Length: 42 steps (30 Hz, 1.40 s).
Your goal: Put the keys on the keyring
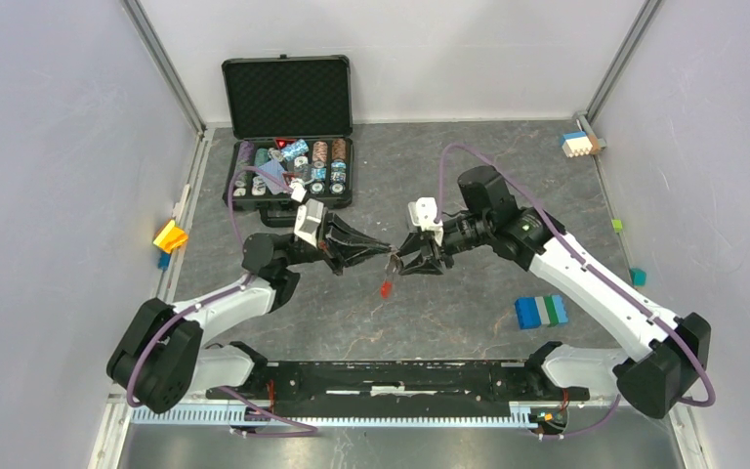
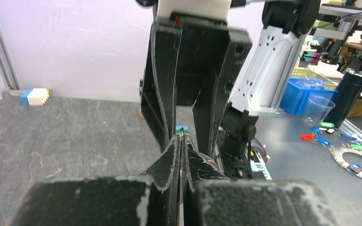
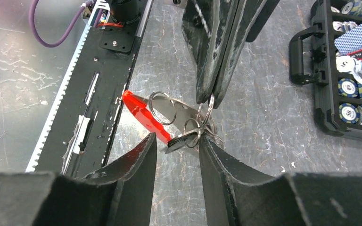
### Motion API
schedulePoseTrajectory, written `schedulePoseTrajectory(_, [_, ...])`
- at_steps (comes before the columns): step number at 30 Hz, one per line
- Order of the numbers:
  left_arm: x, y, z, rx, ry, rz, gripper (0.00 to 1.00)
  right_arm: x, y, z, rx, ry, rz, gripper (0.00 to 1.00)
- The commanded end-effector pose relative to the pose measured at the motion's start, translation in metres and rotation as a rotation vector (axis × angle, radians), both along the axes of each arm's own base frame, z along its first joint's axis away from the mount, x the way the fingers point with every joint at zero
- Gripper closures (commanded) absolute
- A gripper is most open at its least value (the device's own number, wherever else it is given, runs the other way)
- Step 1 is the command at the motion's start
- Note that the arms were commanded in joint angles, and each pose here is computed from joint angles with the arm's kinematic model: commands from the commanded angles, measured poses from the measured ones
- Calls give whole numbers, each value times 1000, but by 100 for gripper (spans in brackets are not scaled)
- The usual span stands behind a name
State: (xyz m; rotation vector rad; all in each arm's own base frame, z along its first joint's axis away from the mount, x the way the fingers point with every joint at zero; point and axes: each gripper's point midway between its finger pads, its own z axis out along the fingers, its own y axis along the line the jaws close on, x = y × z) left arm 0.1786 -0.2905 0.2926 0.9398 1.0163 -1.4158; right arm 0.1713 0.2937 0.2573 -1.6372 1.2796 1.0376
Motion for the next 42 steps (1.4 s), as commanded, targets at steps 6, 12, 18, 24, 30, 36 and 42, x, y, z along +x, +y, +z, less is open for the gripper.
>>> schedulePoseTrajectory(6, [-2,0,66,-147,-125,-16,98,8,6,35,63,-86,25,55])
schedulePoseTrajectory(12, [-3,2,77,-192,-162,-11,98,11,3,42,74,-96,10,56])
schedulePoseTrajectory(18, [-2,2,71,-184,-151,-5,98,16,-1,47,85,-107,-33,69])
schedulePoseTrajectory(24, [0,2,68,-182,-143,2,98,18,-2,39,73,-97,-56,82])
schedulePoseTrajectory(30, [5,1,64,-181,-122,20,98,19,0,31,71,-61,-65,93])
schedulePoseTrajectory(36, [3,1,65,-184,-122,19,98,22,4,19,65,-24,-73,99])
schedulePoseTrajectory(42, [-1,-1,63,-178,-120,-1,98,24,8,19,72,0,-79,100])
